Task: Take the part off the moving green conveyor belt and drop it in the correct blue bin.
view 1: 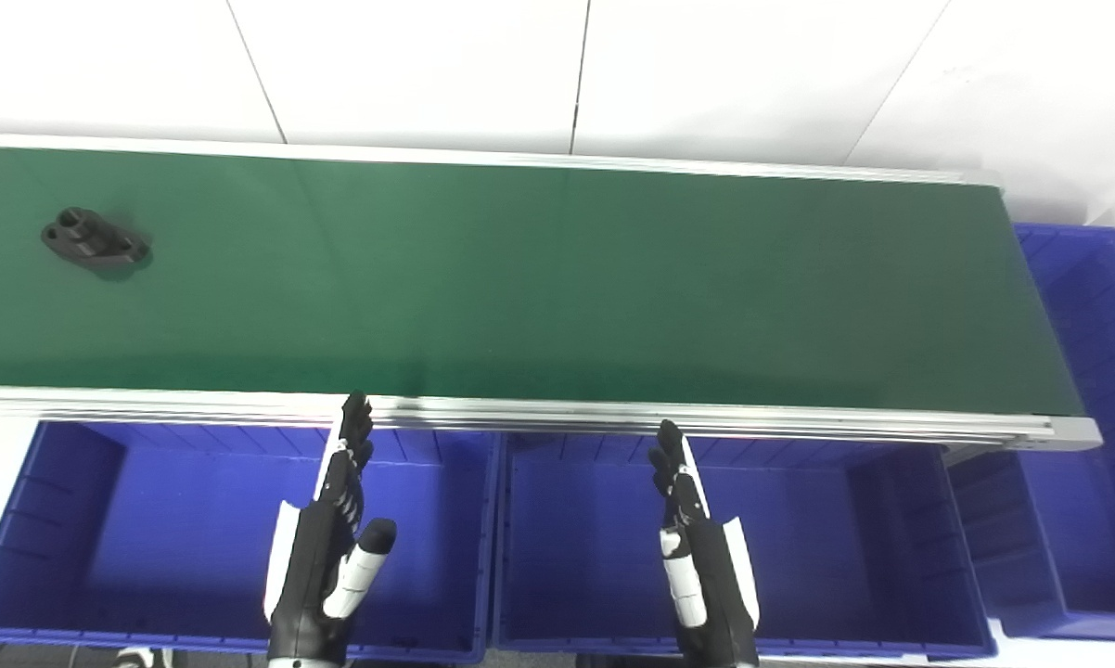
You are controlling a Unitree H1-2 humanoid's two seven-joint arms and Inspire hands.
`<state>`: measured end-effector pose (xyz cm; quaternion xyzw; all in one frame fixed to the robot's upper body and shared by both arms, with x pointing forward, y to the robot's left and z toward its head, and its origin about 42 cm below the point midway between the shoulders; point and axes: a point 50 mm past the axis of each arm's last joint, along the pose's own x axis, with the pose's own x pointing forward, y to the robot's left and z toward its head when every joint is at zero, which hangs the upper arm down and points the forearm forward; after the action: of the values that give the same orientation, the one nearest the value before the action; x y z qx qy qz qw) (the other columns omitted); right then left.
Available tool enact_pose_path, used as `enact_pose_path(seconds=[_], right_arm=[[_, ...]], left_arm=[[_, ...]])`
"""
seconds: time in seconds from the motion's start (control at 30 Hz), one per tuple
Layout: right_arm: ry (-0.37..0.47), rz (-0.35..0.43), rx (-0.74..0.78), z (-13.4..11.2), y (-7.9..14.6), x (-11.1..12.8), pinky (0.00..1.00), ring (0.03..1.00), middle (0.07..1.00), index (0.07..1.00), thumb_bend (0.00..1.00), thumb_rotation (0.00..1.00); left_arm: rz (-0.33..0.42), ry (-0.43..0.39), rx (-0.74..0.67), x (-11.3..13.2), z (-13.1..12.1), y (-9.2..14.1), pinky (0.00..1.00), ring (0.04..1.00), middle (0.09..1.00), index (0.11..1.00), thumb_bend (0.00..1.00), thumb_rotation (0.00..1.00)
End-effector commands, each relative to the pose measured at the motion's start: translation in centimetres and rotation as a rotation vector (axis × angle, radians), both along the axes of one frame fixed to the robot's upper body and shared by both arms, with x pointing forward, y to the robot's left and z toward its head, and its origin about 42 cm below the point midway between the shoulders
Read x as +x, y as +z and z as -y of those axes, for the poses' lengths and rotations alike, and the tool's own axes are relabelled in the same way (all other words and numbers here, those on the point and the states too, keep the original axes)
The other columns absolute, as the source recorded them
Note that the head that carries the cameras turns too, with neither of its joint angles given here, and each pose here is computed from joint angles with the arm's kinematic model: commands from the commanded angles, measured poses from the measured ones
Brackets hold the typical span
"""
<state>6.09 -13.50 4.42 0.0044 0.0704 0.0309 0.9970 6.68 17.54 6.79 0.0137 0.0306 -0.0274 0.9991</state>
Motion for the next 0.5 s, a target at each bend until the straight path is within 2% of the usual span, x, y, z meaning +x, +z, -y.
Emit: enact_pose_path(seconds=[0.0,0.47], right_arm=[[-0.004,0.028,0.021,-0.58,0.79,0.33,1.00,0.985,1.000,1.000,0.80,1.00],[-0.007,0.033,0.020,-0.62,0.65,0.31,1.00,0.980,1.000,1.000,0.80,1.00]], left_arm=[[0.052,-0.010,-0.002,0.02,-0.06,0.61,1.00,1.000,1.000,1.000,0.84,0.90],[0.047,-0.009,-0.004,0.06,-0.01,0.56,1.00,1.000,1.000,1.000,0.85,0.90]])
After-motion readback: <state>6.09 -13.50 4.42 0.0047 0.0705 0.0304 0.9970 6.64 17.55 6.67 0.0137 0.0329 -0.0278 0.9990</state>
